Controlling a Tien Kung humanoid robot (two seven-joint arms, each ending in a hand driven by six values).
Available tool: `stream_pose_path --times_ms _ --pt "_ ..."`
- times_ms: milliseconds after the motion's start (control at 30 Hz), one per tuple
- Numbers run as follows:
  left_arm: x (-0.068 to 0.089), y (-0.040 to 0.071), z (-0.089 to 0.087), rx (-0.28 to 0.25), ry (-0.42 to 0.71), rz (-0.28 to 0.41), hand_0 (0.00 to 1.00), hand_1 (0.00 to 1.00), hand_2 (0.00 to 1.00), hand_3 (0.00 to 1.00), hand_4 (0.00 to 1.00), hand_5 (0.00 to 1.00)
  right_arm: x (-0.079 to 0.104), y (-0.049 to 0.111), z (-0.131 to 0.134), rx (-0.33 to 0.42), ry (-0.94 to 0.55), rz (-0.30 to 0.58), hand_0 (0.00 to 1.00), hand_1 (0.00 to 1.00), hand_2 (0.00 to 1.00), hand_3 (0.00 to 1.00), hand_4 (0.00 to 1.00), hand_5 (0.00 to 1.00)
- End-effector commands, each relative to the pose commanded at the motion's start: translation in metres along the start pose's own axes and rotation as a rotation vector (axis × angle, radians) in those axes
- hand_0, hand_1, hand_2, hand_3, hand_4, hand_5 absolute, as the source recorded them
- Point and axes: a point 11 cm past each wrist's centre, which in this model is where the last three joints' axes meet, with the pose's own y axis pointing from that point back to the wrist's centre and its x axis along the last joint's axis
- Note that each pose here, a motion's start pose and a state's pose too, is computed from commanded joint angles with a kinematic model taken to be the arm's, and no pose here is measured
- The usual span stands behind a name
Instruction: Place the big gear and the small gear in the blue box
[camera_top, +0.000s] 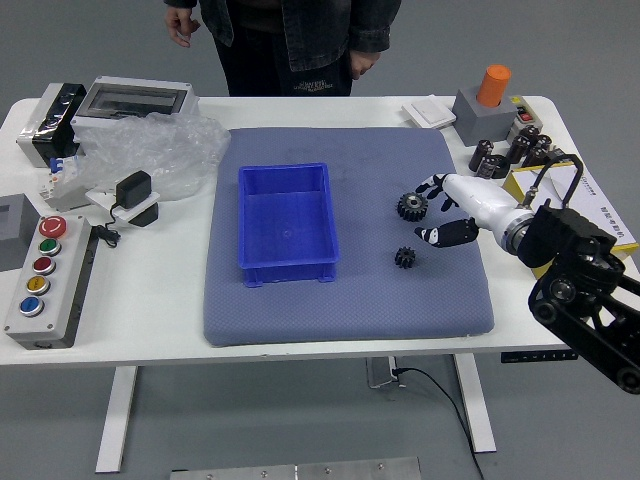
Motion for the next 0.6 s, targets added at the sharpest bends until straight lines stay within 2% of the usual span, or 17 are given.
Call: stream_pose_path --times_ms 300,367,533,600 --pt "-0.002 -0.001 -0.004 0.009 -0.001 -0.004 0.727 0.677 0.696 0.697 0.437 0.015 -0.022 -0.005 -0.005 0.017 0.023 -0.05 0.636 0.609 0.715 0.766 0.745 0.275" --pt "-0.003 -0.001 -0.004 0.008 -0.001 -0.005 0.728 0.677 0.695 0.697 0.435 0.015 -0.025 -0.007 -0.005 0.022 0.028 -0.05 0.638 0.604 0.692 0.736 0.737 0.276" --pt "-0.003 -0.001 -0.003 0.008 -0.002 -0.005 0.728 0.677 0.695 0.697 0.435 0.015 -0.027 -0.01 -0.002 0.027 0.03 -0.043 0.638 0.604 0.692 0.736 0.737 0.276" --pt "-0.003 -0.001 -0.003 0.008 -0.002 -0.004 0.728 0.677 0.697 0.696 0.436 0.015 -0.028 -0.011 -0.001 0.027 0.03 -0.04 0.641 0.593 0.685 0.696 0.722 0.283"
